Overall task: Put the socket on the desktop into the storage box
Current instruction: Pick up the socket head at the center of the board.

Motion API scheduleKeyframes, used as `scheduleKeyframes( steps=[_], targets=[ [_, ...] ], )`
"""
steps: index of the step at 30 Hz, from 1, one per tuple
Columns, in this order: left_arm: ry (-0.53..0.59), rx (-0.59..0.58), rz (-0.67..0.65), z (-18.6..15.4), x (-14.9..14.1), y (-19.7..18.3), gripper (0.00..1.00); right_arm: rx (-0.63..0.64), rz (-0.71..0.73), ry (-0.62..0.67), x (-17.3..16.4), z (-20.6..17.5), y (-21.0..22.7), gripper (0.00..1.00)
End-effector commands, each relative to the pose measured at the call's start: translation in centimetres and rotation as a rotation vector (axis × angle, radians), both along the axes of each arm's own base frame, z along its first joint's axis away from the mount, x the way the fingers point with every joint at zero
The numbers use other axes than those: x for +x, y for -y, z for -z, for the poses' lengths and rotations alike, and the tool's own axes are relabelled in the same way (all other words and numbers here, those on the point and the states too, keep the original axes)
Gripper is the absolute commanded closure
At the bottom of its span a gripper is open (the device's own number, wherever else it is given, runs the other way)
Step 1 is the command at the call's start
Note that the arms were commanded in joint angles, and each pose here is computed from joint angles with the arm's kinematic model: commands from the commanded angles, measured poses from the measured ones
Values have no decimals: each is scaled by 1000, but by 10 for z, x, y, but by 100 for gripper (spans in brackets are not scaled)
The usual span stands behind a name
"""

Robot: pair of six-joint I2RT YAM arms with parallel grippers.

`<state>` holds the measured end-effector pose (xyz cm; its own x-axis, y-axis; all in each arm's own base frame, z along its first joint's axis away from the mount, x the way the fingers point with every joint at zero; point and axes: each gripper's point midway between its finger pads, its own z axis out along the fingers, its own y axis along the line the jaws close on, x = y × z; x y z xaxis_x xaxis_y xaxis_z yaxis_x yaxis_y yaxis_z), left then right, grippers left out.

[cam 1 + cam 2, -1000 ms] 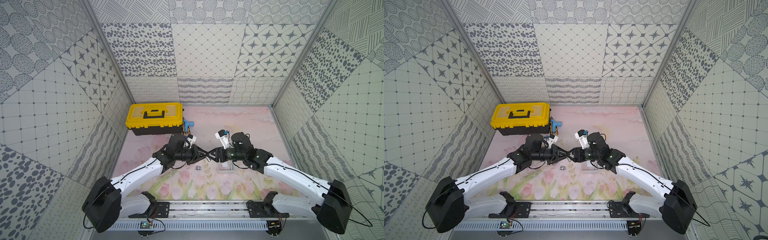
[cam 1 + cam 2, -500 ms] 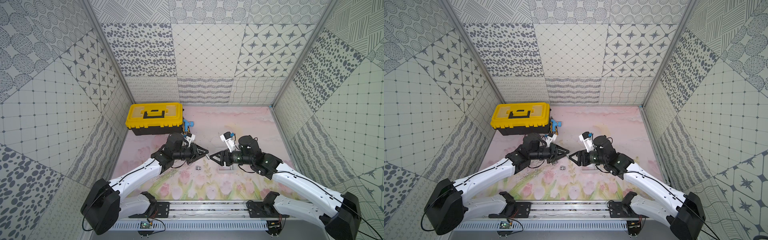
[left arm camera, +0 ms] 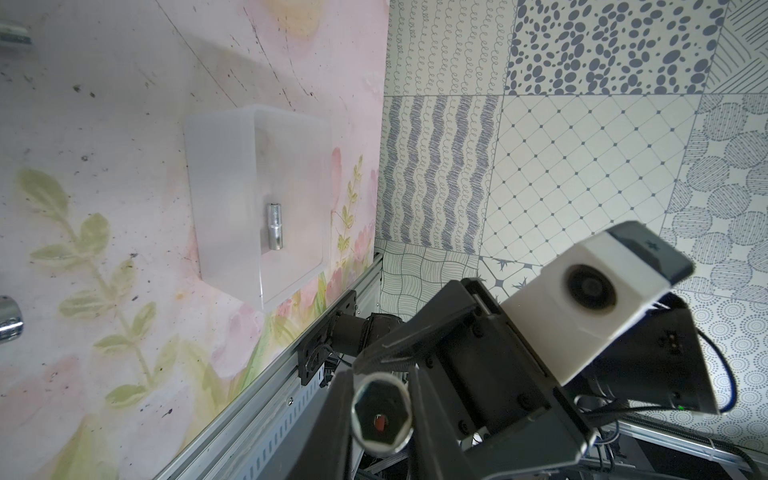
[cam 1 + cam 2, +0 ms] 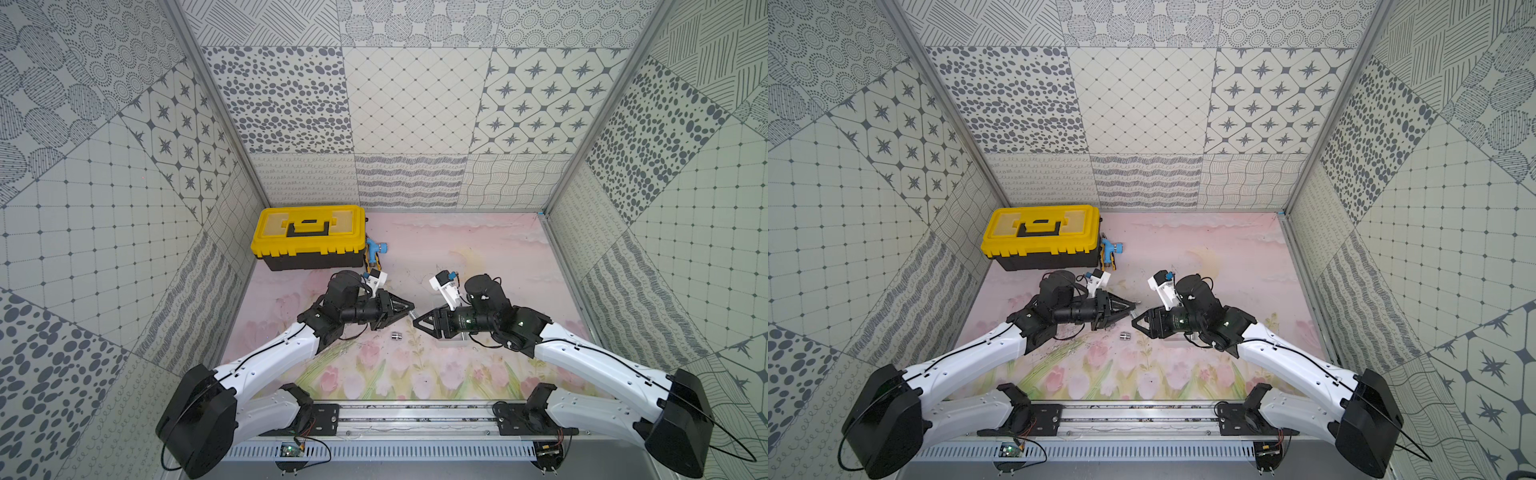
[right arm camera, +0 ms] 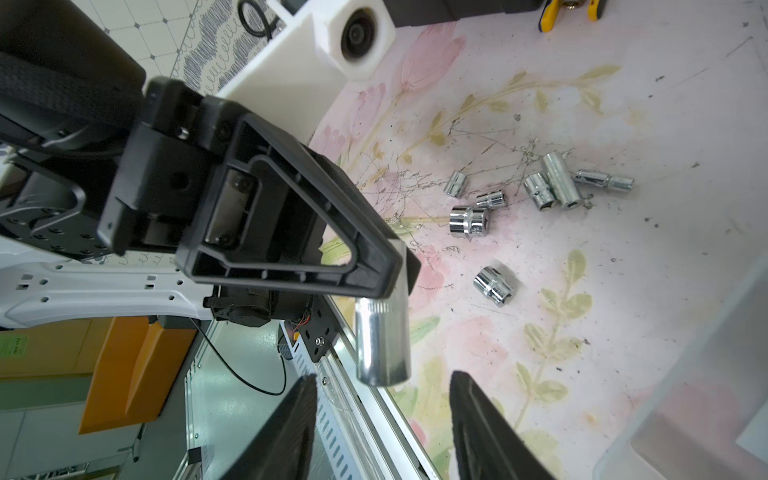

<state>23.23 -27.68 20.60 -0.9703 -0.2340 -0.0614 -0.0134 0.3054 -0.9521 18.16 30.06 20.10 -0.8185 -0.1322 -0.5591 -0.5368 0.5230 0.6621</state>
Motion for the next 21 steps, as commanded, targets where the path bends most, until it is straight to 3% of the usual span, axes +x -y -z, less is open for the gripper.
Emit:
scheduleKeyframes(
  steps=[1,13,21],
  targets=[
    [73,-70,43,-22,-3,3,100,51,6,69,10,-24,-10,51],
    [59,-88,52,-17,-5,4,100,44,18,66,16,-25,-15,63],
    [63,-98,50,-19,-2,6,100,14,20,50,18,-15,-17,58]
  ],
)
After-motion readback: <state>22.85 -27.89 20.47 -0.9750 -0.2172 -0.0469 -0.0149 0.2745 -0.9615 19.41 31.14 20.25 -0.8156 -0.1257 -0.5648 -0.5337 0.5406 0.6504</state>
